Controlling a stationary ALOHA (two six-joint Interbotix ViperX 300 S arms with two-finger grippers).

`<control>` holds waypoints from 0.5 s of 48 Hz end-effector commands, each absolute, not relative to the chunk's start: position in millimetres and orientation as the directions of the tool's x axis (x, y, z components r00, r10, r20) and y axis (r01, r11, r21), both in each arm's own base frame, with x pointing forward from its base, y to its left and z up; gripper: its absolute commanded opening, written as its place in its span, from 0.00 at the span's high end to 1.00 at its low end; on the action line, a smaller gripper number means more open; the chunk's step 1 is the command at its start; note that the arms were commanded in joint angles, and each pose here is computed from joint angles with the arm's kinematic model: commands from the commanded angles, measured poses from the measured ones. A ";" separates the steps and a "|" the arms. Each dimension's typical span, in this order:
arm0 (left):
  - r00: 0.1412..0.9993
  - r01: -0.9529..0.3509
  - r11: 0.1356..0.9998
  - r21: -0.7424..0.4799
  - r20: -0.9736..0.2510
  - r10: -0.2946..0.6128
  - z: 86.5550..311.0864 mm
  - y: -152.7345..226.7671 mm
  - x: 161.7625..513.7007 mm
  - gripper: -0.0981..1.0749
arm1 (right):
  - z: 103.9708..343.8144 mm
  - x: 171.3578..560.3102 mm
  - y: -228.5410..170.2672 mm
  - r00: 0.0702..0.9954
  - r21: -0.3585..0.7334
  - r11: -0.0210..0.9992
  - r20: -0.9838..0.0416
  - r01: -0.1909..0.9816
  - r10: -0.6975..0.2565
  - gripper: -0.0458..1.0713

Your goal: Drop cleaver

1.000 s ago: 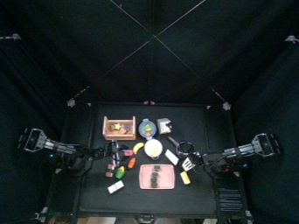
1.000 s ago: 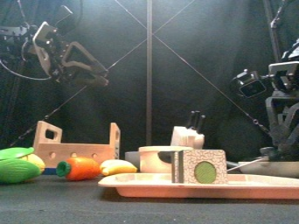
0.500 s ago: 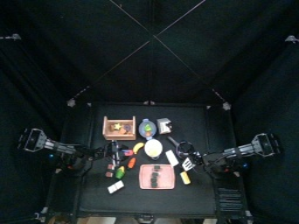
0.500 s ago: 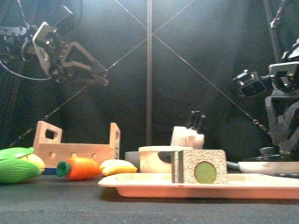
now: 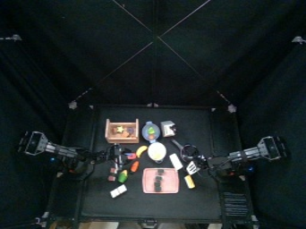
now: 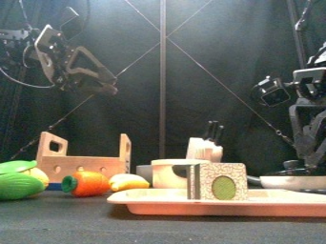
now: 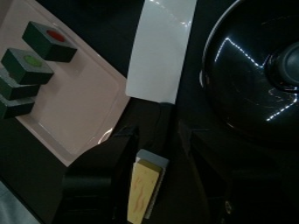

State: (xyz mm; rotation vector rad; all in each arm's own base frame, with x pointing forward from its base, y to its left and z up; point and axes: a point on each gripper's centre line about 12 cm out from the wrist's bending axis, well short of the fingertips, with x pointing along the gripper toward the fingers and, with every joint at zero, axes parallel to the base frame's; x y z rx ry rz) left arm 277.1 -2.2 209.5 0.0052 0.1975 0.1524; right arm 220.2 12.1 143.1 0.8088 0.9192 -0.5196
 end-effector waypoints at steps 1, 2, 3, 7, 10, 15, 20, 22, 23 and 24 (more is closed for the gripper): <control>0.972 -0.151 0.988 0.020 -0.182 0.152 213.7 -2.4 279.9 0.23 | 149.2 225.0 13.2 0.543 0.407 0.601 -0.838 0.687 -0.054 0.25; 0.971 -0.152 0.988 0.019 -0.182 0.153 213.7 -2.0 279.9 0.23 | 148.9 225.0 13.2 0.542 0.406 0.602 -0.839 0.688 -0.054 0.25; 0.972 -0.151 0.988 0.020 -0.180 0.152 214.1 -2.4 279.8 0.23 | 148.5 225.0 13.3 0.540 0.405 0.602 -0.840 0.689 -0.054 0.25; 0.972 -0.151 0.988 0.019 -0.182 0.152 213.6 -2.4 279.5 0.23 | 146.8 225.2 13.3 0.534 0.399 0.602 -0.844 0.692 -0.055 0.25; 0.971 -0.151 0.988 0.019 -0.183 0.152 213.2 -2.4 279.6 0.23 | 145.6 225.9 13.4 0.530 0.395 0.602 -0.846 0.693 -0.055 0.25; 0.971 -0.152 0.988 0.021 -0.185 0.153 212.6 -1.9 279.3 0.23 | 144.9 228.1 13.8 0.527 0.393 0.604 -0.848 0.693 -0.054 0.25; 0.971 -0.150 0.989 0.022 -0.183 0.151 213.2 -2.5 279.6 0.23 | 144.0 230.2 14.1 0.523 0.389 0.604 -0.850 0.695 -0.054 0.25; 0.971 -0.151 0.988 0.021 -0.184 0.152 212.7 -2.0 279.3 0.23 | 143.3 230.2 14.1 0.521 0.387 0.605 -0.852 0.696 -0.055 0.25; 0.971 -0.150 0.988 0.020 -0.183 0.152 213.1 -2.3 279.2 0.23 | 143.4 230.7 14.1 0.521 0.387 0.605 -0.852 0.696 -0.055 0.25; 0.971 -0.152 0.988 0.021 -0.185 0.153 212.6 -1.9 279.3 0.23 | 143.0 230.7 14.1 0.520 0.386 0.605 -0.853 0.697 -0.055 0.25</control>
